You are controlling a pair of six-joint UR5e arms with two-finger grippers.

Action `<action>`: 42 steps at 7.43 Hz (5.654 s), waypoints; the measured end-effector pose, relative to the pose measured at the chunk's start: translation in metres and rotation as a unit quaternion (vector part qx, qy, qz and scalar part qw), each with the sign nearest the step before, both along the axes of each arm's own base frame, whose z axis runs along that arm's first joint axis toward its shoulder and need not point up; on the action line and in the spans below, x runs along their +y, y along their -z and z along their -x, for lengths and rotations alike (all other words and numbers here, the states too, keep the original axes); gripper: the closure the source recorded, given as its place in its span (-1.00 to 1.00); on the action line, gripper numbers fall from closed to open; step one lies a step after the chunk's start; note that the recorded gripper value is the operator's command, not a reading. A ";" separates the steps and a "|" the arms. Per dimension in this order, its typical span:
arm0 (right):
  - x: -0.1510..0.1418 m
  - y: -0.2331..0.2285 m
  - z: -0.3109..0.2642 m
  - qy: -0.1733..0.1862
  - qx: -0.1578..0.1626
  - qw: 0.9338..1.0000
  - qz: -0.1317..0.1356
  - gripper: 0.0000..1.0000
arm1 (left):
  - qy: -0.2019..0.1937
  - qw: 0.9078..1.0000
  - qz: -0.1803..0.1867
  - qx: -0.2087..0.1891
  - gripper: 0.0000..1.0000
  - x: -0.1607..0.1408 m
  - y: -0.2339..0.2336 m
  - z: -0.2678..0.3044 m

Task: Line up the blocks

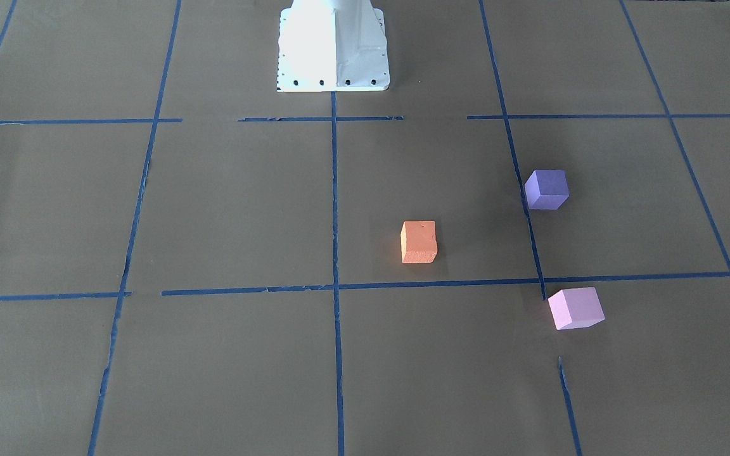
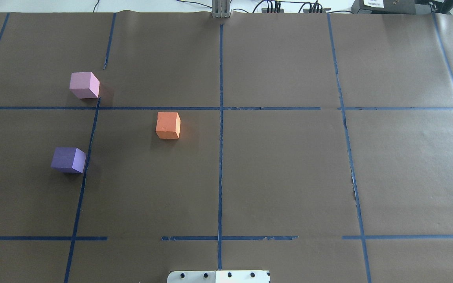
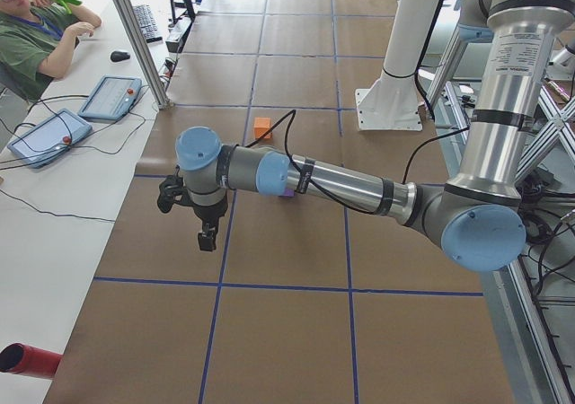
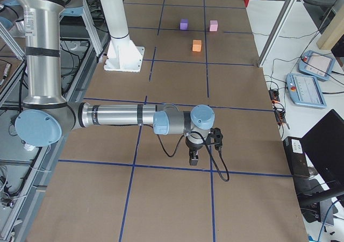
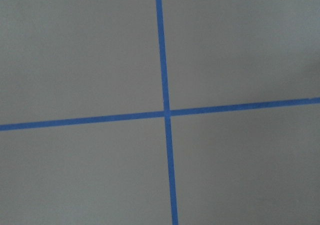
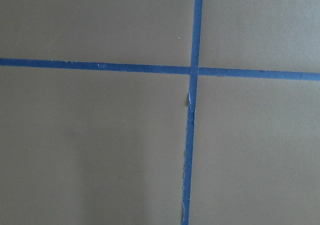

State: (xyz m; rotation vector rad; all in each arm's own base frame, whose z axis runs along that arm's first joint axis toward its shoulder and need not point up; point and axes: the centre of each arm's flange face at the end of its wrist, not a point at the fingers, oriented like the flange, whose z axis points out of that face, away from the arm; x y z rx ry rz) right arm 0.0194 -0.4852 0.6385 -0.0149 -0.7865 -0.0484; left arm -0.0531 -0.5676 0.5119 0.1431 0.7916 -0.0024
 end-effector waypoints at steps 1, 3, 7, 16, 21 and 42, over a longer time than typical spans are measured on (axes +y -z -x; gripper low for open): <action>0.000 0.000 0.000 0.000 0.000 1.000 0.000 -1.00 | 0.001 1.000 -0.016 0.006 -1.00 -0.008 0.042 -0.018; 0.000 0.000 0.000 0.000 0.000 1.000 0.000 -1.00 | -0.066 0.995 -0.076 0.018 -1.00 -0.016 0.133 -0.111; 0.000 0.000 0.000 0.000 0.000 1.000 0.000 -1.00 | -0.103 0.992 -0.036 0.065 -1.00 0.005 0.265 -0.299; 0.000 0.001 0.000 0.000 0.000 1.000 -0.001 -1.00 | -0.011 0.999 0.043 -0.003 -1.00 0.047 0.264 -0.541; 0.000 0.001 0.000 0.000 0.000 1.000 0.000 -1.00 | 0.000 0.999 0.053 0.007 -1.00 0.032 0.254 -0.574; 0.000 0.000 0.000 0.000 0.000 1.000 0.000 -1.00 | -0.039 0.999 -0.011 -0.008 1.00 0.035 0.112 -0.390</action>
